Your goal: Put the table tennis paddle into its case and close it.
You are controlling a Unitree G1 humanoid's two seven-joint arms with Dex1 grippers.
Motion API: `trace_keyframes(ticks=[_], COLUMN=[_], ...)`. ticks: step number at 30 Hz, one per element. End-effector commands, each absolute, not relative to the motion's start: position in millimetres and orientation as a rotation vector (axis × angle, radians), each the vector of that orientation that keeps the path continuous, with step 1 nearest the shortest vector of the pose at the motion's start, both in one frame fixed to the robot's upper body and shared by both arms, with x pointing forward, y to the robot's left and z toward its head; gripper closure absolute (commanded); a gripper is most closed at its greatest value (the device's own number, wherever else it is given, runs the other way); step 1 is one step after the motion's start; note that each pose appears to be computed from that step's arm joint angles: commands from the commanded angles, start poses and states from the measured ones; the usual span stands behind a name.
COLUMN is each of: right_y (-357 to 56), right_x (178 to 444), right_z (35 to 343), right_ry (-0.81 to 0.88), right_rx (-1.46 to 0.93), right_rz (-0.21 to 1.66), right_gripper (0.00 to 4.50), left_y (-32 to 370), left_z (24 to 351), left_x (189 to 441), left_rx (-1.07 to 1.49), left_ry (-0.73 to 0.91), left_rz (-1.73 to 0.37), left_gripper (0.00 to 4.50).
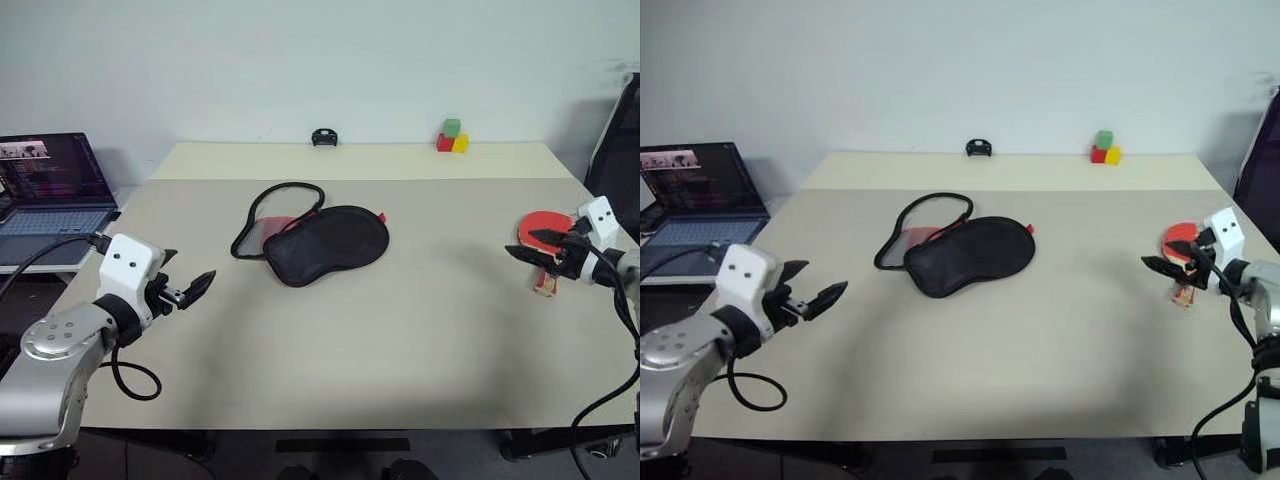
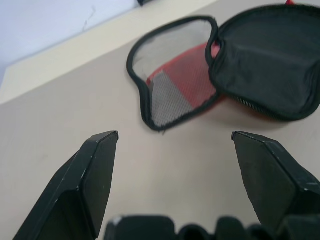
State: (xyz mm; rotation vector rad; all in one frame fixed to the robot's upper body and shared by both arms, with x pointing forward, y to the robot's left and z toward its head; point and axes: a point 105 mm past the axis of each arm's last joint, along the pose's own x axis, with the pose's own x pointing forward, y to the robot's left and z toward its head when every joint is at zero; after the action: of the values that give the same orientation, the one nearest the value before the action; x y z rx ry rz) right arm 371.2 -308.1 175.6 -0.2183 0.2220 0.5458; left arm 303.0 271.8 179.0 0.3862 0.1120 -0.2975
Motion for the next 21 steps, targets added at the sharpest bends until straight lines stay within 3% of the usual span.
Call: trace_keyframes(ticks=[1,6,11,21], right_y=[-311.3,-343.5,-386.8,-381.1], right_x=[365.1,360.7,342.6,312.1], right_z=[194.1,208.4,199.5,152.3], right_ry=[0.198,0.148,0.17,0.31], right_rx=[-0.285,-0.224,-0.152,-0.138], right_rz=[0.56,0.415,0.264,0.356], right_gripper=[0.87,0.87,0.87,0.87], left_y=[273.5,279.8,289.3,297.0], left_z=[184.1,172.6,158.3,147.4], left_x=[309.3,309.2,310.2,303.0], left_rx=[0.42,0.382,0.375,0.366], left_ry=[0.086,0.112,0.152,0.198], left_rz=[-0.303,-0.295,-0.268,-0.293], left_gripper=[0.51,0.51,0.51,0.51])
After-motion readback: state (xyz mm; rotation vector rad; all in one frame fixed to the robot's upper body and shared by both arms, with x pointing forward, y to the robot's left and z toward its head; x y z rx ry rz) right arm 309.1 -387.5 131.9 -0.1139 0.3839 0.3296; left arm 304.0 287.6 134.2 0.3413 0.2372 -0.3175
